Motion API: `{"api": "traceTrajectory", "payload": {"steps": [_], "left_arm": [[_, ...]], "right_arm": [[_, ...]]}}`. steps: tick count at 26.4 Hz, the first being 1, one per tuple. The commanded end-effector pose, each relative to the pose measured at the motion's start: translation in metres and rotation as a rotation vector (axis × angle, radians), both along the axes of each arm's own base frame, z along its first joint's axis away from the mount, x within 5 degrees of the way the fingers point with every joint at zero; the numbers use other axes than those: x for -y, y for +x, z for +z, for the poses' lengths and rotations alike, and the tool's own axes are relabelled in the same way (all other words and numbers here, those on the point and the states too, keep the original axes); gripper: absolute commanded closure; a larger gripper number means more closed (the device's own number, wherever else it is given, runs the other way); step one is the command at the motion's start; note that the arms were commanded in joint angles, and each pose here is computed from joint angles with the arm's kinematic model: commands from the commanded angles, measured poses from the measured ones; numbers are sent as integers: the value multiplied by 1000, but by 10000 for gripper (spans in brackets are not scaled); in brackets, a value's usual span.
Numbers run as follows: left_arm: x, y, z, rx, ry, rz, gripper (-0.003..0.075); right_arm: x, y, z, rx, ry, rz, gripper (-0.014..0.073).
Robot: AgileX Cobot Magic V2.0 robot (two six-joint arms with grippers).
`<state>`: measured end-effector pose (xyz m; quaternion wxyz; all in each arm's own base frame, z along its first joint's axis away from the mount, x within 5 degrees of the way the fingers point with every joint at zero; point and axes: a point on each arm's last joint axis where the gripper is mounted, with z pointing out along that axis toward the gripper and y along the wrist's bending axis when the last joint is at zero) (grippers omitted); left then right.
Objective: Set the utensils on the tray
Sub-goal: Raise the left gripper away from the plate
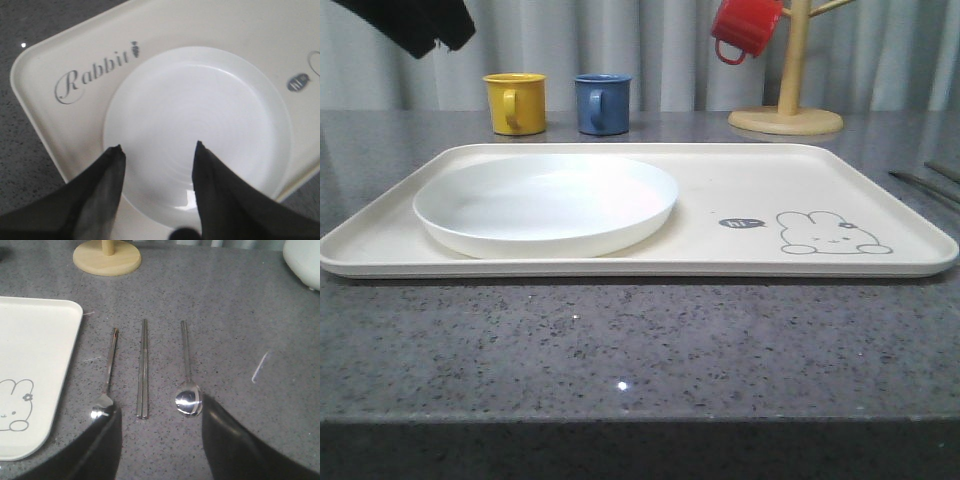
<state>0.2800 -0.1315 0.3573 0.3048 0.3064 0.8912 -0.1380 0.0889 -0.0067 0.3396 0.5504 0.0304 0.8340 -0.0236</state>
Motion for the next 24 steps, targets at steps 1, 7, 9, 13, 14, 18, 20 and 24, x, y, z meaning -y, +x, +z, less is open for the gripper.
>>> {"api": "traceTrajectory", "payload": {"steps": [1,7,9,13,14,18,20,24], "left_arm": [[6,-44,25,115,2,-63,394],[-4,-100,23,167,18,-36,395],[-14,-118,22,201,1,-9,395],[-34,-146,15,232,-56,52,395],[-40,-153,13,241,-65,68,396],[-59,-173,9,289,-73,94,410],[-66,-182,8,311,-89,96,423],[-77,-196,11,357,-128,99,447]], "right_arm": [[1,4,13,86,-23,2,193],[1,4,13,86,-23,2,193],[1,4,13,86,-23,2,193],[1,4,13,86,-23,2,193],[1,4,13,86,-23,2,193],[1,4,13,86,-23,2,193],[1,4,13,86,-23,2,193],[1,4,13,86,-23,2,193]]}}
